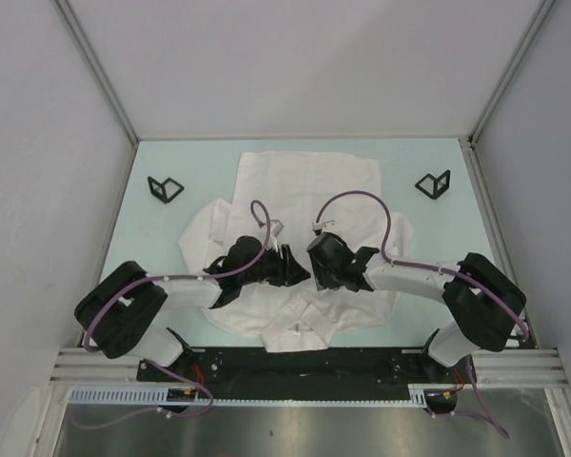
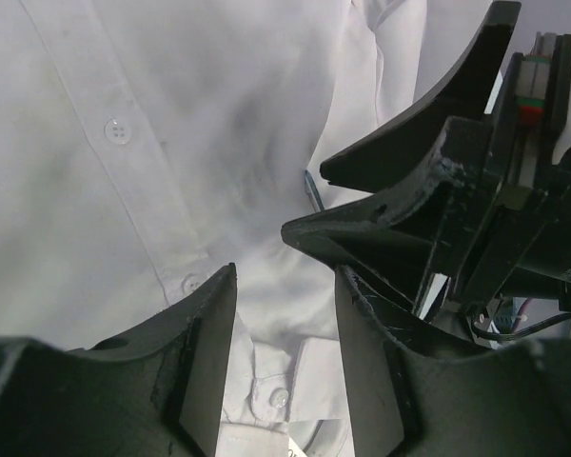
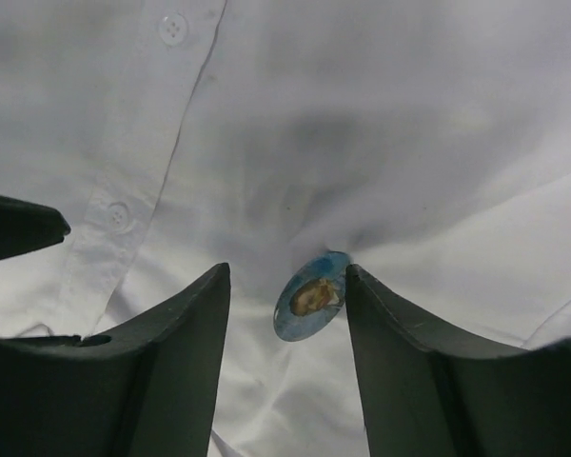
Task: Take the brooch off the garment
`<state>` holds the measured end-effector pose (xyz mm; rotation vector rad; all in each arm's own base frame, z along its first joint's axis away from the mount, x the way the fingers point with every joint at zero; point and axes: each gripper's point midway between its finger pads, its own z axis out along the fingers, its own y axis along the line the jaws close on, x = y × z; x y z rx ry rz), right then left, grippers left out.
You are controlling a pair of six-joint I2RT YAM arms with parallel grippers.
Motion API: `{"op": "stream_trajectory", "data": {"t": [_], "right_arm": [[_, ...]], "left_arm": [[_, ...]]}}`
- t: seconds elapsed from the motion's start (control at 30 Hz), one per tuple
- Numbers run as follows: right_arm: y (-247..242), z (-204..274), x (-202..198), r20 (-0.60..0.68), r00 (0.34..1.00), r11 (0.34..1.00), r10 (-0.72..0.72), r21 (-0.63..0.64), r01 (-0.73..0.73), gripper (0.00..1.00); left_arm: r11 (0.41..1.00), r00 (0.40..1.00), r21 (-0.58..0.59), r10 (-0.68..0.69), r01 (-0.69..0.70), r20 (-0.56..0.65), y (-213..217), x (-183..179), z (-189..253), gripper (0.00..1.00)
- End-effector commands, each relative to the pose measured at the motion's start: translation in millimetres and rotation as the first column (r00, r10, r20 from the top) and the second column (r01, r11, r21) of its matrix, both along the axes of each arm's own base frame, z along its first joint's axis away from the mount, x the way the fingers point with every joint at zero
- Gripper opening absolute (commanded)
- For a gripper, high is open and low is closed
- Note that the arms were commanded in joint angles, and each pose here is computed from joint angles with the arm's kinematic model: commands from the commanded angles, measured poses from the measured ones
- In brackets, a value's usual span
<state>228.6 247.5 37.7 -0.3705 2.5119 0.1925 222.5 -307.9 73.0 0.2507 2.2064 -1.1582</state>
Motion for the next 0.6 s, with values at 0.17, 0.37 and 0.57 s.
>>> {"op": "stream_trajectory", "data": {"t": [0.17,0.37,0.57], "right_arm": [[-1,5,4,0.031,0.995,0.995,-0.091,-0.042,0.092,0.45],[-6,13,3,0.051,0.991,0.991,-0.125,-0.038,0.127,0.34],[-10,22,4,0.067,0.988,0.990,-0.140,-0.026,0.142,0.23]], "left_arm": [[0.997,0.996,-0.070,-0.013,0.020,0.093,-3,-1,21,0.51],[0.997,0.995,-0.077,-0.022,0.030,0.101,-3,-3,22,0.52],[0.996,0.994,-0.080,-0.028,0.037,0.103,-4,-3,23,0.52]]}}
